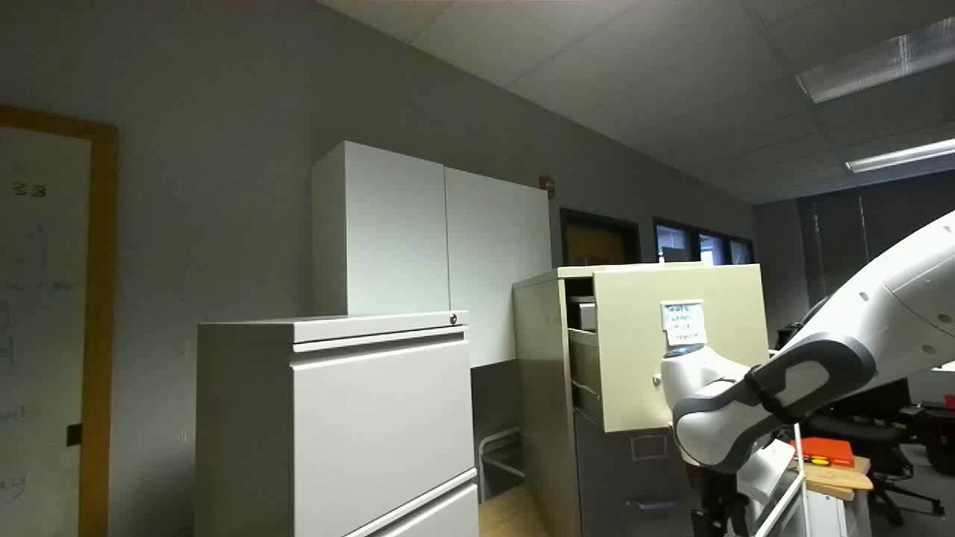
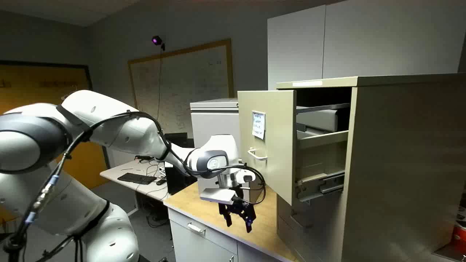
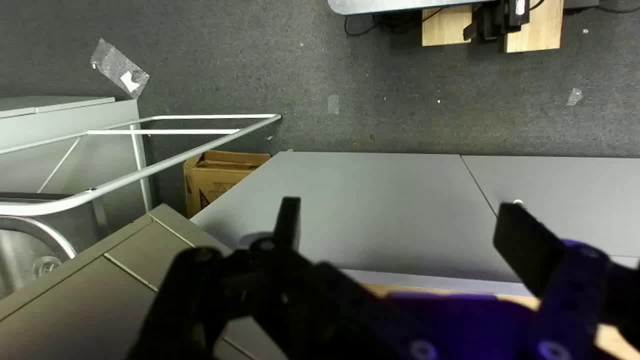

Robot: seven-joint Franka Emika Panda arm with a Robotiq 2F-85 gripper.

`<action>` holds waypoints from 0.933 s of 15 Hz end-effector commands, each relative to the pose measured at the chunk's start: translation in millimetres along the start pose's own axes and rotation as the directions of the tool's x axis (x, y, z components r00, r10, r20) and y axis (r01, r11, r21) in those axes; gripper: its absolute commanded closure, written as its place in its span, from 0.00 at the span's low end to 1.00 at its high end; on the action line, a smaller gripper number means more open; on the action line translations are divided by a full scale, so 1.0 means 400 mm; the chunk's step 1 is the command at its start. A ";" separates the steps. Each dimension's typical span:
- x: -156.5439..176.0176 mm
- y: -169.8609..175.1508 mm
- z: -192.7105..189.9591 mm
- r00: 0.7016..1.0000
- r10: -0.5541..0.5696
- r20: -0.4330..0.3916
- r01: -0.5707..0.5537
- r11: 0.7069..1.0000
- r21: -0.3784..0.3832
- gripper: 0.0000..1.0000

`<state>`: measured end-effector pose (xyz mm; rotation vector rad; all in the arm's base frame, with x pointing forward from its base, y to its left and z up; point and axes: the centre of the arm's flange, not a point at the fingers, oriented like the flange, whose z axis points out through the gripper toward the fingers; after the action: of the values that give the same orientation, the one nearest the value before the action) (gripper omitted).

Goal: Close the upper drawer

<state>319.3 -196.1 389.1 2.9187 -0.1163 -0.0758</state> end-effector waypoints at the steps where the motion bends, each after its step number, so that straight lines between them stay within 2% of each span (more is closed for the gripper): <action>1: 0.000 0.000 0.000 1.000 0.000 0.000 0.000 1.000 0.000 0.00; 14: 0.003 0.006 -0.004 1.000 0.018 -0.013 -0.018 1.000 -0.007 0.00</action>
<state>319.2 -196.0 388.9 2.9192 -0.1214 -0.0754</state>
